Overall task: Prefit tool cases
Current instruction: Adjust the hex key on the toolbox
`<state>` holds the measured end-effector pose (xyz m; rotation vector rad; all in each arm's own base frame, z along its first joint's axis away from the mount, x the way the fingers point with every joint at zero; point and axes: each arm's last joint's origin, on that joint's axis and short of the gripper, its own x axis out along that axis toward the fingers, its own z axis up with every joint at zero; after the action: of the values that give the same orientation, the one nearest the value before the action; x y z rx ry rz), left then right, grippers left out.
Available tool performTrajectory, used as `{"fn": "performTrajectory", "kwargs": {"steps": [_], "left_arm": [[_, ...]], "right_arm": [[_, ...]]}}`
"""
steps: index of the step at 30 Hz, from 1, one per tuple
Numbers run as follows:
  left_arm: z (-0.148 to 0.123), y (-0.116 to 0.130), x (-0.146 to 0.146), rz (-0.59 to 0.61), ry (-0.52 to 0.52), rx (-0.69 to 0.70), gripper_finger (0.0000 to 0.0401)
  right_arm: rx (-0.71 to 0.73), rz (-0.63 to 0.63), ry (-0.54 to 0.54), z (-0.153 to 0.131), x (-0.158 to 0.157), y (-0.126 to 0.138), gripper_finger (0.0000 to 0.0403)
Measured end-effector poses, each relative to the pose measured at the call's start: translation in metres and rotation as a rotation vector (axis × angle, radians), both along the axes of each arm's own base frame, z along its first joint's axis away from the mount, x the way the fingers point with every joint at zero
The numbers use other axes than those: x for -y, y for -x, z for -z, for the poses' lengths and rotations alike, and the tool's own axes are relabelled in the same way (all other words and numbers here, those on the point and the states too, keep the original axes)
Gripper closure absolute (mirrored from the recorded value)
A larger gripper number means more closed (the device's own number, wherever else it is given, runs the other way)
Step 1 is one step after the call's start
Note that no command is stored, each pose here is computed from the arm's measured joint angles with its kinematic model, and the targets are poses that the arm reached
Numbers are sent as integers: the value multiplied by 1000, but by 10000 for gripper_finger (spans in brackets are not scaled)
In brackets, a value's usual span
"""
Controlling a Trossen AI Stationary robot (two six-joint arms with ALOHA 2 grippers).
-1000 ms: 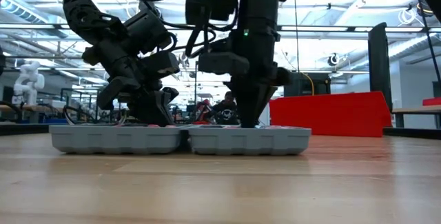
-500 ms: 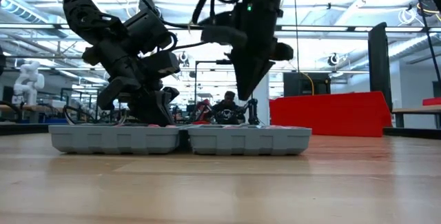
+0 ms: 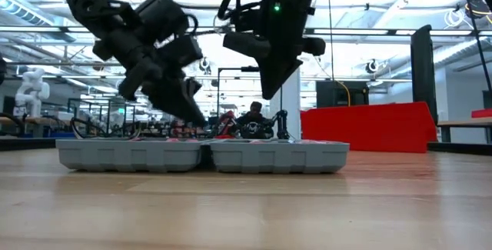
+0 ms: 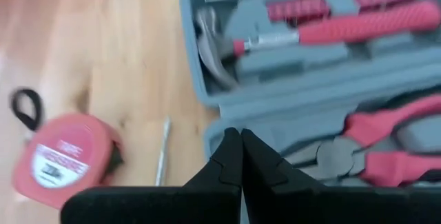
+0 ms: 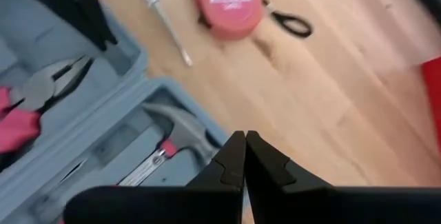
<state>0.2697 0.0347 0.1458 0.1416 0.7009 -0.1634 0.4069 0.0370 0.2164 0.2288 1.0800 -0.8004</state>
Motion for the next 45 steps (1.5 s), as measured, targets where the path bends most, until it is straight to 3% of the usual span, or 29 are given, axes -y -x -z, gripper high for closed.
{"fn": "performTrajectory", "kwargs": {"steps": [8, 15, 25, 33, 40, 45], "left_arm": [[-32, 9, 1, -16, -2, 110, 401], [-51, 22, -2, -128, -127, 123, 401], [-70, 41, -35, -216, -296, 162, 401], [-70, 56, -73, -265, -314, 156, 401], [-73, 71, -101, -376, -367, 165, 401], [-71, 82, -114, -440, -362, 131, 401]], "right_arm": [[-24, 81, 121, -6, -6, 12, 403], [-196, 312, 206, -12, -22, 53, 403], [-59, 371, 192, -29, -39, 71, 403], [-15, 242, 76, -45, -9, 57, 403], [-34, 67, -16, -46, 58, 36, 403], [20, -77, -23, -50, 107, 25, 403]]}}
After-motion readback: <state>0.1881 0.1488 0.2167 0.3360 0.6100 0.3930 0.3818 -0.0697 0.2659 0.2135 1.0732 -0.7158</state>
